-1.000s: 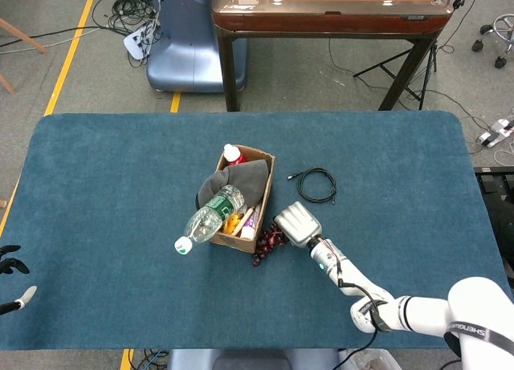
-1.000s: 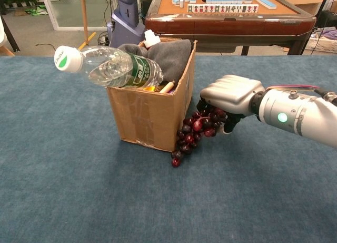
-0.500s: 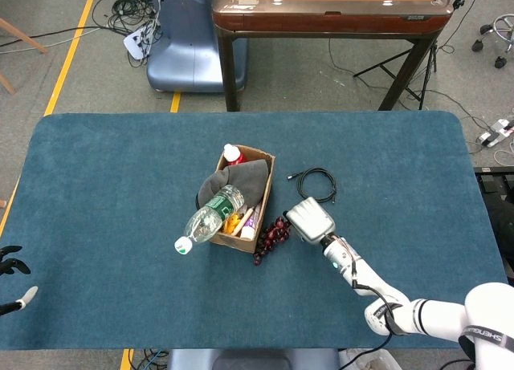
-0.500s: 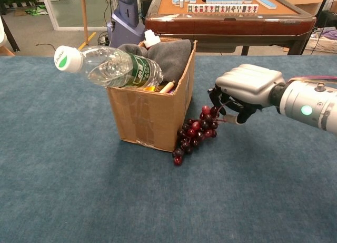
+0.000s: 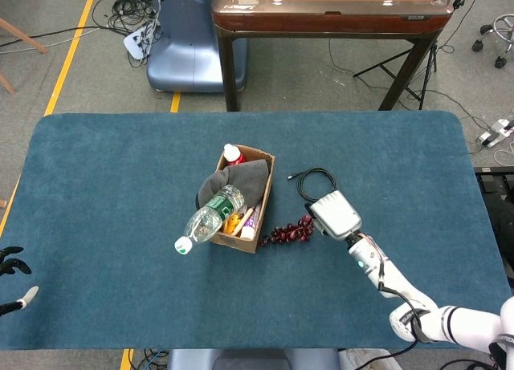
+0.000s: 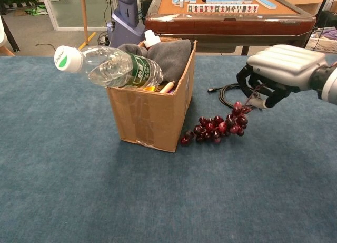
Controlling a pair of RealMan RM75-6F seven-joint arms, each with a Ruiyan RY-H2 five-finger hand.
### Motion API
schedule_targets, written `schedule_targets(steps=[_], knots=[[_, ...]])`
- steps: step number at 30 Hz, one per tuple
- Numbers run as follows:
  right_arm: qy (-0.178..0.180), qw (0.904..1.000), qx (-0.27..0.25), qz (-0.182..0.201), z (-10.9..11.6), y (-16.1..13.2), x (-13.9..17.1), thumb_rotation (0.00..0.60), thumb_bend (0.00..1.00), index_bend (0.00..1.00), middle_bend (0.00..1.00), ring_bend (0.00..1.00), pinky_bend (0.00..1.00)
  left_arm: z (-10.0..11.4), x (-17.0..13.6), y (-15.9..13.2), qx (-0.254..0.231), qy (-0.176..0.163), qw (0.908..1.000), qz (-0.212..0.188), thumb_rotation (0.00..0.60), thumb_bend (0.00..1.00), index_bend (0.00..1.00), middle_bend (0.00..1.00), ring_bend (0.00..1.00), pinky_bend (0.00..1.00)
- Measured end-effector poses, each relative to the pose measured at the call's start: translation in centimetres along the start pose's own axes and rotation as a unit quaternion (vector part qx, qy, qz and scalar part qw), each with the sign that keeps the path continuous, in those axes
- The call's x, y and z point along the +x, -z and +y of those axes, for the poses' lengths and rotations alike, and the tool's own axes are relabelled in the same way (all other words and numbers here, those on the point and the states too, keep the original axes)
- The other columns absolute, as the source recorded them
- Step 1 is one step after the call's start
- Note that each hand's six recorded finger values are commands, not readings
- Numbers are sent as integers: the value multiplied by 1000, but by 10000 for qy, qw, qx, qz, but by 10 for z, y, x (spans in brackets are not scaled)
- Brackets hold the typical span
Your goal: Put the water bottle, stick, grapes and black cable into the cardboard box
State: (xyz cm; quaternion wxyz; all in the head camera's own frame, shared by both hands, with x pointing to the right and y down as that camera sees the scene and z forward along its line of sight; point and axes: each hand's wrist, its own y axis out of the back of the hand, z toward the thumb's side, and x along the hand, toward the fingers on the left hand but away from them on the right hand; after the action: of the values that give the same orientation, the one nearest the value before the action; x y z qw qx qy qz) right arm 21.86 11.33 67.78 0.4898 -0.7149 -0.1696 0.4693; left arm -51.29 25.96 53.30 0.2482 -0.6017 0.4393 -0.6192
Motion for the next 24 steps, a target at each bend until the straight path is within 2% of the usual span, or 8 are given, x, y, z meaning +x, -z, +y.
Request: schedule_targets(steps=[11, 24], knots=[[434, 9988, -122, -187, 28, 28, 33, 600, 478, 740, 814, 751, 823, -5, 2, -1, 78, 70, 9999, -3, 600, 194, 503, 232, 400, 666], [1132, 9928, -339, -198, 77, 29, 36, 600, 478, 742, 815, 753, 824, -8, 3, 0, 107, 94, 9999, 18, 600, 194, 503, 233, 401, 666]])
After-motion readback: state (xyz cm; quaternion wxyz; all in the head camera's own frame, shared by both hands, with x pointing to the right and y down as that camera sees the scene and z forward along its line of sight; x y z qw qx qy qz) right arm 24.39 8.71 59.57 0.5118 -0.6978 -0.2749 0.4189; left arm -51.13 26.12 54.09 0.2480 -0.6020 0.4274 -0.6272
